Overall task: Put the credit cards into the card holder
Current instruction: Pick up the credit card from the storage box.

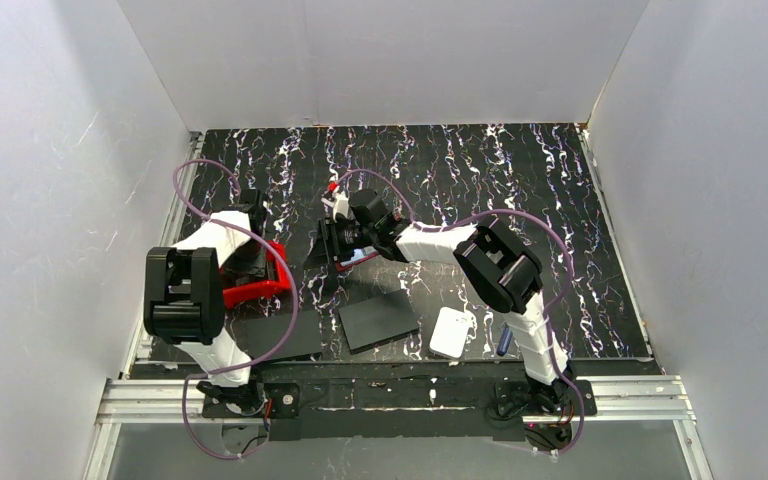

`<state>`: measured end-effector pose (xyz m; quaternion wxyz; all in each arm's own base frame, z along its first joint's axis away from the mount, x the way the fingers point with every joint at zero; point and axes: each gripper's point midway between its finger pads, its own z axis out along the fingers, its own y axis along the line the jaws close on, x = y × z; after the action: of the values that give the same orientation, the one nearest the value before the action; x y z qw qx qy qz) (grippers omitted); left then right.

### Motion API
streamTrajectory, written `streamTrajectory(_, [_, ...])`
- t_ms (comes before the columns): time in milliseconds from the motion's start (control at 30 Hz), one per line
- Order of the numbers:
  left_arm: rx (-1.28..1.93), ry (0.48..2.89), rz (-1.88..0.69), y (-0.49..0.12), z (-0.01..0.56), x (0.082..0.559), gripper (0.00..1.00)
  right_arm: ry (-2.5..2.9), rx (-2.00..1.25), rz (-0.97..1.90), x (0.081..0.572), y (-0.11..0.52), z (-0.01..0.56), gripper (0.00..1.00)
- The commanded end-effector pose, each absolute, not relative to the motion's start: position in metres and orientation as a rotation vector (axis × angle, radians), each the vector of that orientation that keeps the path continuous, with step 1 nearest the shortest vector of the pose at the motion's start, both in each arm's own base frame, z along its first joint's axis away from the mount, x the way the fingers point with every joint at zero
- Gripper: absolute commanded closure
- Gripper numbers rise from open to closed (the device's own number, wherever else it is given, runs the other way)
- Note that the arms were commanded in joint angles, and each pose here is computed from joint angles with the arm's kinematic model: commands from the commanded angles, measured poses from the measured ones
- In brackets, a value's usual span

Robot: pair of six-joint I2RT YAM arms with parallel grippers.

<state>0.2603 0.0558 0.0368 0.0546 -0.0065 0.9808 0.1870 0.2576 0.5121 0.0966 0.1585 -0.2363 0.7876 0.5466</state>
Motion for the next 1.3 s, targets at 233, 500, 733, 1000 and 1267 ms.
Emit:
streamTrajectory(233, [0.031,2.757,0.872,0.095,0.064,0.275,1.00,2.106,-0.702,1.586,0.263,0.514,0.140,0.51])
streamTrajectory(500, [-0.010,2.680,0.842,0.094,0.087,0.274,1.00,2.106,-0.707,1.590,0.263,0.514,0.140,0.53])
streamTrajectory(733, [-0.061,2.634,0.748,0.086,0.113,0.270,1.00,2.114,-0.709,1.591,0.262,0.515,0.137,0.53])
streamTrajectory(1000, [-0.139,2.726,0.539,0.062,0.113,0.263,1.00,2.130,-0.733,1.570,0.266,0.519,0.130,0.50])
streamTrajectory(1267, [-0.794,2.688,0.293,0.056,0.139,0.242,0.52,2.162,-0.734,1.575,0.263,0.540,0.120,0.25])
